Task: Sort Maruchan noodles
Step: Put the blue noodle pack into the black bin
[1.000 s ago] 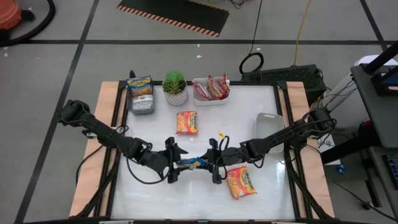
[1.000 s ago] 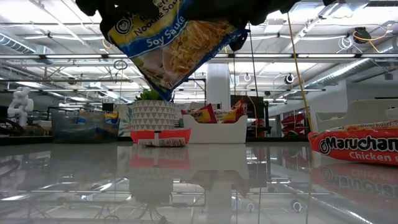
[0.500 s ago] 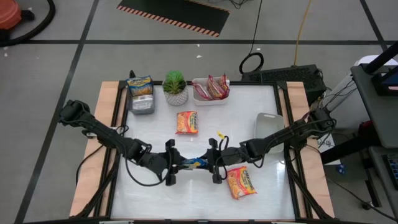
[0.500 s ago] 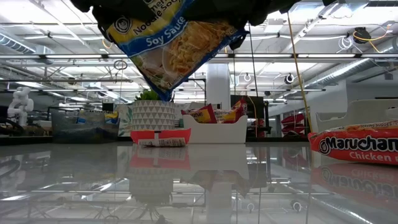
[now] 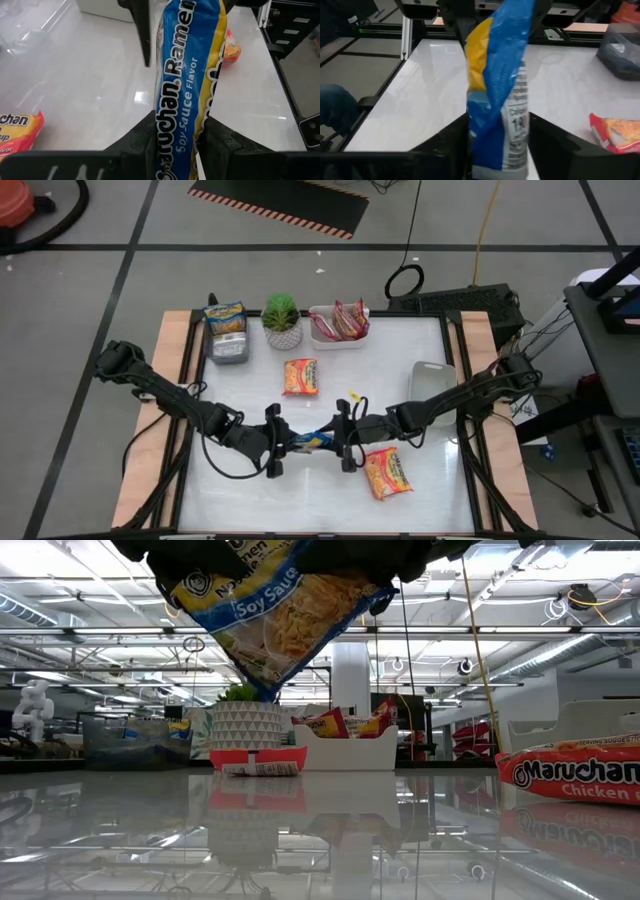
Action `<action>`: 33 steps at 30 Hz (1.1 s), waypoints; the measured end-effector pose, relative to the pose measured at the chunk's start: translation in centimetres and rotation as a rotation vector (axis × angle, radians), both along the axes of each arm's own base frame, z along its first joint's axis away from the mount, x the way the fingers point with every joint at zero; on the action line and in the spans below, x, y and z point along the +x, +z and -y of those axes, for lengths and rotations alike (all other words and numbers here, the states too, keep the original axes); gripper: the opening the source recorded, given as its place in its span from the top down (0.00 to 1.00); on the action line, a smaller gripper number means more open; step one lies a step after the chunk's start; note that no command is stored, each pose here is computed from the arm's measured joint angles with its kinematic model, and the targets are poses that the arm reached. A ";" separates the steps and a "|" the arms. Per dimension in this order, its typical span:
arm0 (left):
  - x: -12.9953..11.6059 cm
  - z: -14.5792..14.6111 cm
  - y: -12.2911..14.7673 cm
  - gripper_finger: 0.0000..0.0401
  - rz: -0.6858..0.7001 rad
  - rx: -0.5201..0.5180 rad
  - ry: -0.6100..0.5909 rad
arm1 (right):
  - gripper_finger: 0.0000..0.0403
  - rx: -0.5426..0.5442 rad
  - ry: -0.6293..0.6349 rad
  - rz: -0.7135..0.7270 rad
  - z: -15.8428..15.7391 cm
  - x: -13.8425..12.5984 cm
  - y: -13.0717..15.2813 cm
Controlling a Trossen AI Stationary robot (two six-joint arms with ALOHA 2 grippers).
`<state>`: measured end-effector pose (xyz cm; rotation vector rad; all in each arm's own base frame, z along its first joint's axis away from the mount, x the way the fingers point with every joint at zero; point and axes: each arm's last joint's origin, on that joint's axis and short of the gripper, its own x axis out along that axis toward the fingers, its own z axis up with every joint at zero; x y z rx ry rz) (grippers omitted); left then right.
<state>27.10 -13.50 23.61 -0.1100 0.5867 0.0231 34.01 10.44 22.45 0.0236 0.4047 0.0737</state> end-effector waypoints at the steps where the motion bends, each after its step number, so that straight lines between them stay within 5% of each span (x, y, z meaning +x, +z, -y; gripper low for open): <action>1: 0.0 0.0 0.0 0.71 0.000 0.001 0.001 | 0.54 -0.003 0.002 0.000 0.1 -0.1 0.2; 11: -0.4 -0.2 -0.4 0.71 -0.056 0.072 -0.010 | 0.32 0.029 -0.036 -0.096 1.2 -3.6 3.5; 21: -2.1 -2.9 1.4 0.71 -0.120 0.202 -0.032 | 0.32 -0.038 -0.199 -0.234 1.5 -9.1 5.6; 33: -7.4 -8.9 4.7 0.71 -0.221 0.357 0.195 | 0.32 -0.103 -0.263 -0.125 0.3 -12.6 8.0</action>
